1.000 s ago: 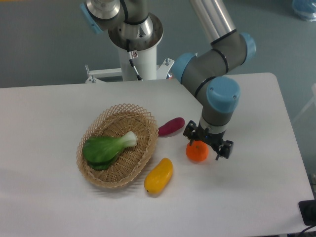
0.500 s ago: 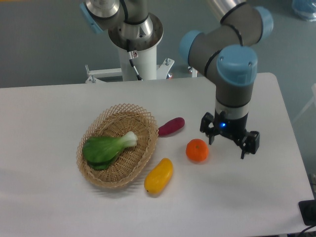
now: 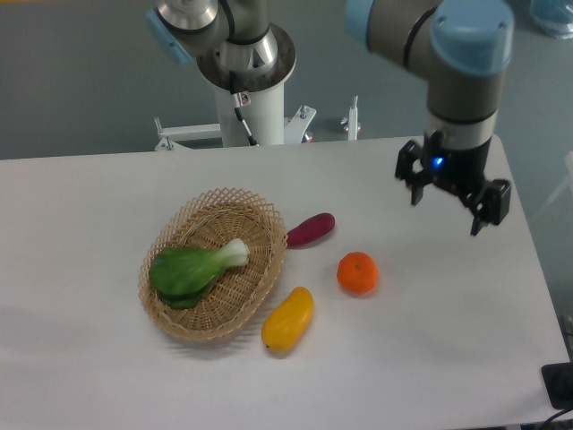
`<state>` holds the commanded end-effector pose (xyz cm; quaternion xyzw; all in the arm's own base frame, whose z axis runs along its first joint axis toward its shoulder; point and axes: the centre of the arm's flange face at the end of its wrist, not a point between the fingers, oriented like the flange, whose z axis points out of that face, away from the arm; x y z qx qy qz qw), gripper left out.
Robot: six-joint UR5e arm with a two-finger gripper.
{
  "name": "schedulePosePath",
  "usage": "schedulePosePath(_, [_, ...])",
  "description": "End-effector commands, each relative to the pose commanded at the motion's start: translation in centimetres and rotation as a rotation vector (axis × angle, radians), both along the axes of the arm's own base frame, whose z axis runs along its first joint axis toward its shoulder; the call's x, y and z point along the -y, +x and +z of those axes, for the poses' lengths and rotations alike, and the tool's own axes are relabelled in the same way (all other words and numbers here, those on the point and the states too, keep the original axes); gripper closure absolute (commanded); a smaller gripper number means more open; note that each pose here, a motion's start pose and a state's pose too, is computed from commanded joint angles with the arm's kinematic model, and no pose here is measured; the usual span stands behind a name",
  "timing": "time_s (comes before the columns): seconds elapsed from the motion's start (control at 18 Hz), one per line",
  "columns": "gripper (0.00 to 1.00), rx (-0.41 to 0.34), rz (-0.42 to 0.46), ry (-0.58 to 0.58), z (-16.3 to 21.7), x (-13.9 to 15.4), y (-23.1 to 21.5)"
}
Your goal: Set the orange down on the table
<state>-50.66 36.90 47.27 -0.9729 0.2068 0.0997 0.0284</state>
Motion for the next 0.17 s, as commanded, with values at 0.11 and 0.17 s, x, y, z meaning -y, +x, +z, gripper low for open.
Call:
schedulePosePath(0.11, [0.0,0.007,-0.003,0.027,0.12,-0.1,-0.04])
schedulePosePath(0.17, [0.0,0.003,-0.002,0.033,0.32,-0.09,-0.13])
